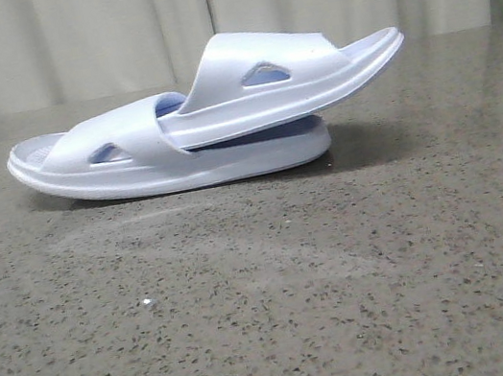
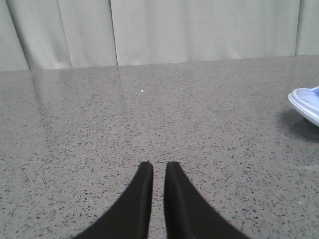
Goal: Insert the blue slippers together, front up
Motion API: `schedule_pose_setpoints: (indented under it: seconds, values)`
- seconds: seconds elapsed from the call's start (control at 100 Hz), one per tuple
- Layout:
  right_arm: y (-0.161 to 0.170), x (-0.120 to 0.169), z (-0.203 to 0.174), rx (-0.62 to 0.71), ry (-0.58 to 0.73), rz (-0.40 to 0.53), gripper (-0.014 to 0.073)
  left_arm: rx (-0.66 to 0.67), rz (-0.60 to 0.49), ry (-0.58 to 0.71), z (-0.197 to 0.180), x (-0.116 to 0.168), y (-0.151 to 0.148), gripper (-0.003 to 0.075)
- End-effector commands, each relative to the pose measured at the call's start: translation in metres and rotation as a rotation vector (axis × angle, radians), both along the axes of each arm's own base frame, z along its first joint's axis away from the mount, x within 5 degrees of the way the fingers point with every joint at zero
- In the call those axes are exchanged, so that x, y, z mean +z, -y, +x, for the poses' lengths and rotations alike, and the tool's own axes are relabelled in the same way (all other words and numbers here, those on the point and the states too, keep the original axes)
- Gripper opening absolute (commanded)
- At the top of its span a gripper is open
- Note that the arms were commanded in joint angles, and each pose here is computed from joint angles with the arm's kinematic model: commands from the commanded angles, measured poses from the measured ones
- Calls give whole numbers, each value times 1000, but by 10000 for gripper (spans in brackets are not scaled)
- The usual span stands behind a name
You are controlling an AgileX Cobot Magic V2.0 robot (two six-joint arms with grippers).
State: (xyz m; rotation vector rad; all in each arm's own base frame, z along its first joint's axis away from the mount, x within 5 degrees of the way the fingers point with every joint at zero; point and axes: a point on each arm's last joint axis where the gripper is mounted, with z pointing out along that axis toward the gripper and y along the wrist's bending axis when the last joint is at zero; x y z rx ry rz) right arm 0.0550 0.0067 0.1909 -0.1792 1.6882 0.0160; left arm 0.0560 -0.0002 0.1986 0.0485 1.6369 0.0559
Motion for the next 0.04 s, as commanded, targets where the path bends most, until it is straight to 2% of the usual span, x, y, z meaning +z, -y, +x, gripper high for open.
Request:
schedule_pose_setpoints:
  seconds: [0.0,0.03]
  values:
    - [1,0,0,-10,68,1,-80,11,-9,100,-2,5,-1,15]
    - [1,0,0,-10,68,1,-79,11,-9,100,-2,5,-1,15]
